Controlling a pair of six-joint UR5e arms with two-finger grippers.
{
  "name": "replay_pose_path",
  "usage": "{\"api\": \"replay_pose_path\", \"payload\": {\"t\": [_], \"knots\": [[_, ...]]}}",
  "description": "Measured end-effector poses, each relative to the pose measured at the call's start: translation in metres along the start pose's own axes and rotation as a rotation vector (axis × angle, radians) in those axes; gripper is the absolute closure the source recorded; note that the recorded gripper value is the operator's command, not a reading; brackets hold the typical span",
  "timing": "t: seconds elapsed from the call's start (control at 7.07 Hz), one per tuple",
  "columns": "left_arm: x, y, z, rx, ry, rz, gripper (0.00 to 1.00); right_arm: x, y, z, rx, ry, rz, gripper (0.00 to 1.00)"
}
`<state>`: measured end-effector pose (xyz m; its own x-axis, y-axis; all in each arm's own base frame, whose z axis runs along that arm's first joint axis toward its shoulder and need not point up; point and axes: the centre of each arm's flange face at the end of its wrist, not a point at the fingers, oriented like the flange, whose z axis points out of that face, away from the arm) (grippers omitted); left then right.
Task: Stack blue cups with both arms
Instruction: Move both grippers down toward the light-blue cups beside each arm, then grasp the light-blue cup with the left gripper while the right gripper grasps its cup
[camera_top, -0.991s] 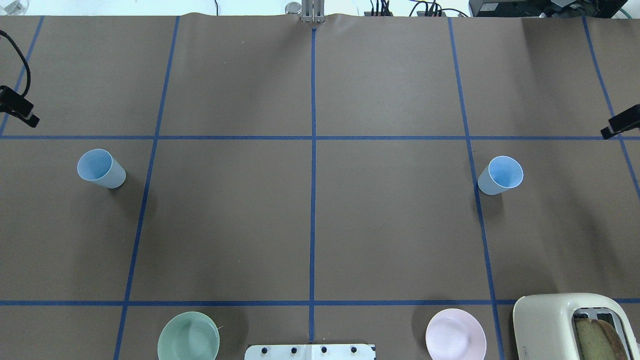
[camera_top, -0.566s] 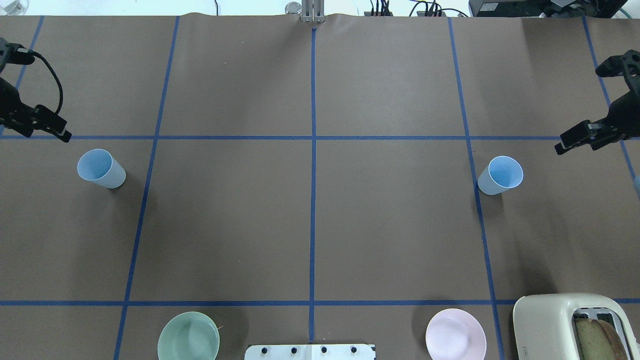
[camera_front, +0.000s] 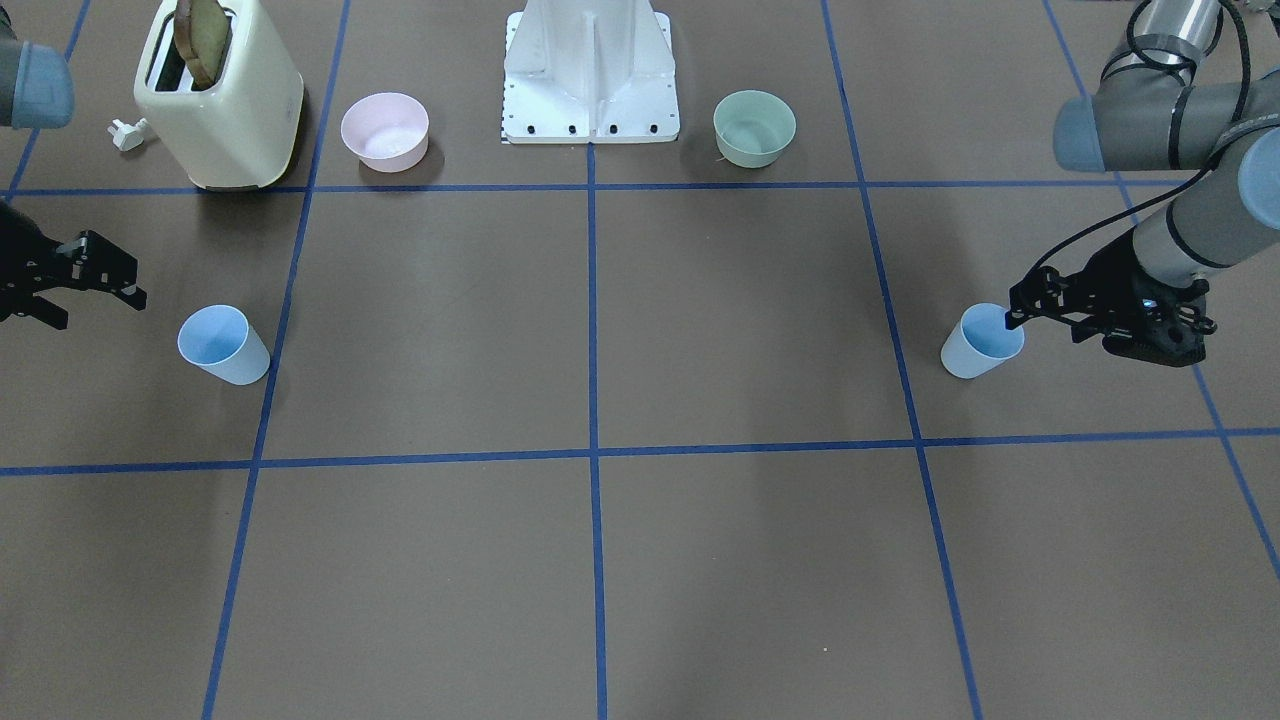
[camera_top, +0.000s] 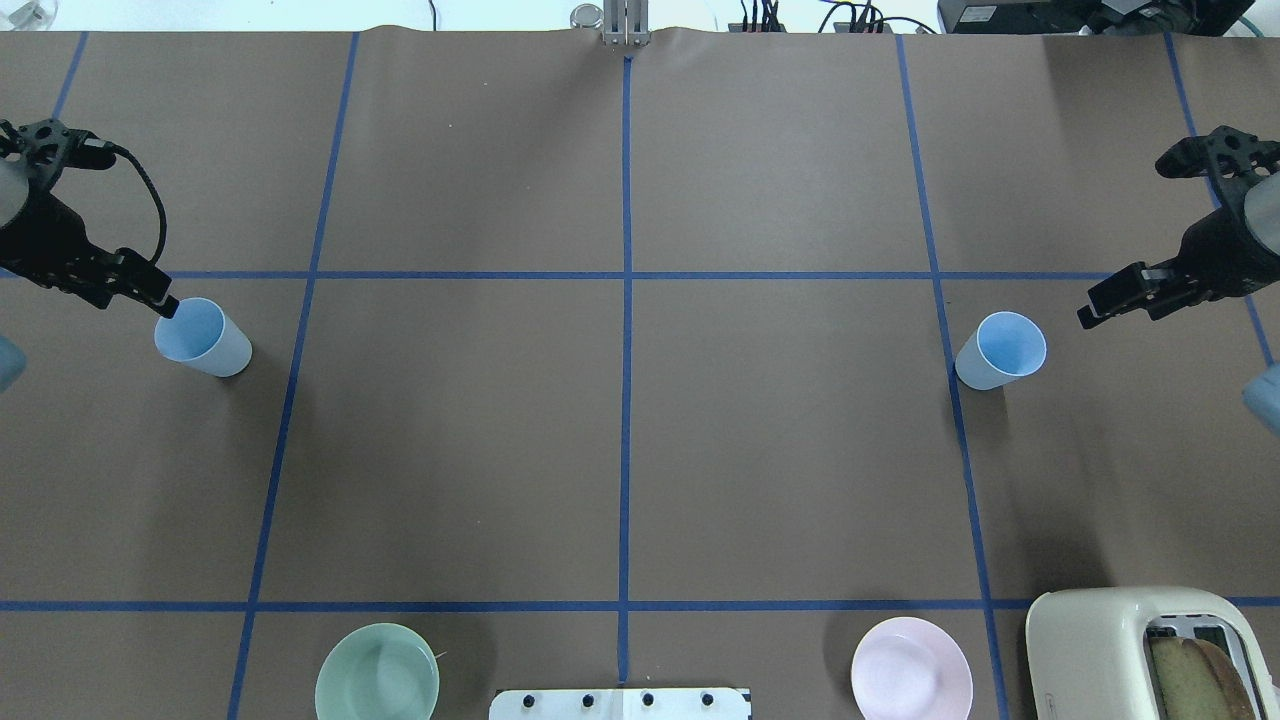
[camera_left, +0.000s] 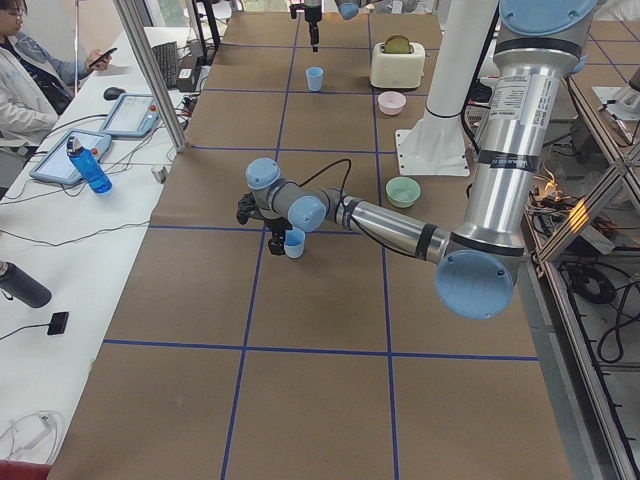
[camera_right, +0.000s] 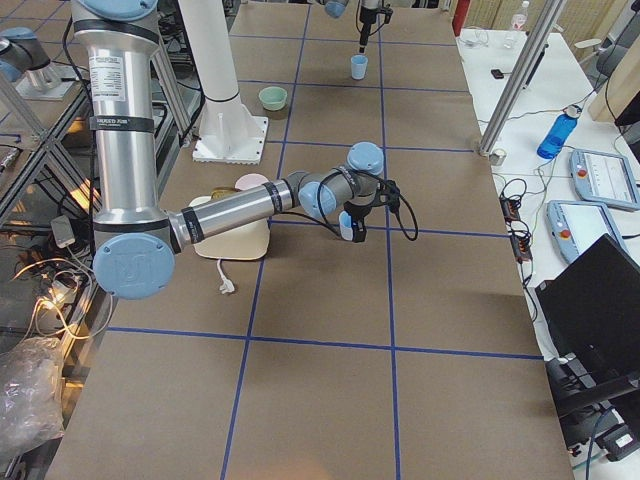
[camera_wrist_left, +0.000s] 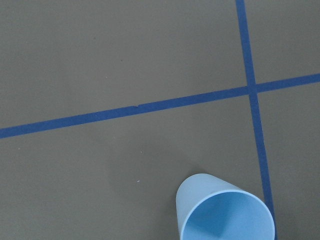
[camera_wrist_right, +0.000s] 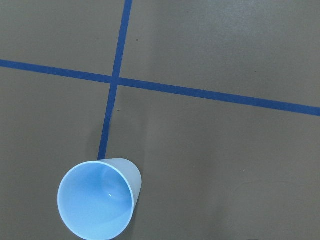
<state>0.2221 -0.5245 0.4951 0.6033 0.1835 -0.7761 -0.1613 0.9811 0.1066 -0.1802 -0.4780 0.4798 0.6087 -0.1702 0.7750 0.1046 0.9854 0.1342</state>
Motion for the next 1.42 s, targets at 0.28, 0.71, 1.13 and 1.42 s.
{"api": "replay_pose_path", "payload": {"t": [0.28, 0.71, 1.13, 1.42], "knots": [[0.005, 0.003, 0.009, -0.018, 0.004, 0.002, 0.4, -0.006, 0.0, 0.006, -0.009, 0.0, -0.009, 0.1], [-0.002, 0.002, 0.029, -0.028, 0.013, 0.014, 0.57, -0.013, -0.001, 0.013, -0.017, 0.002, -0.021, 0.1], [-0.005, -0.002, 0.037, -0.015, 0.038, 0.007, 1.0, -0.015, -0.001, 0.014, -0.018, 0.001, -0.025, 0.1], [0.003, -0.002, 0.033, -0.026, 0.071, 0.009, 1.0, -0.015, -0.001, 0.015, -0.02, 0.002, -0.025, 0.12]]}}
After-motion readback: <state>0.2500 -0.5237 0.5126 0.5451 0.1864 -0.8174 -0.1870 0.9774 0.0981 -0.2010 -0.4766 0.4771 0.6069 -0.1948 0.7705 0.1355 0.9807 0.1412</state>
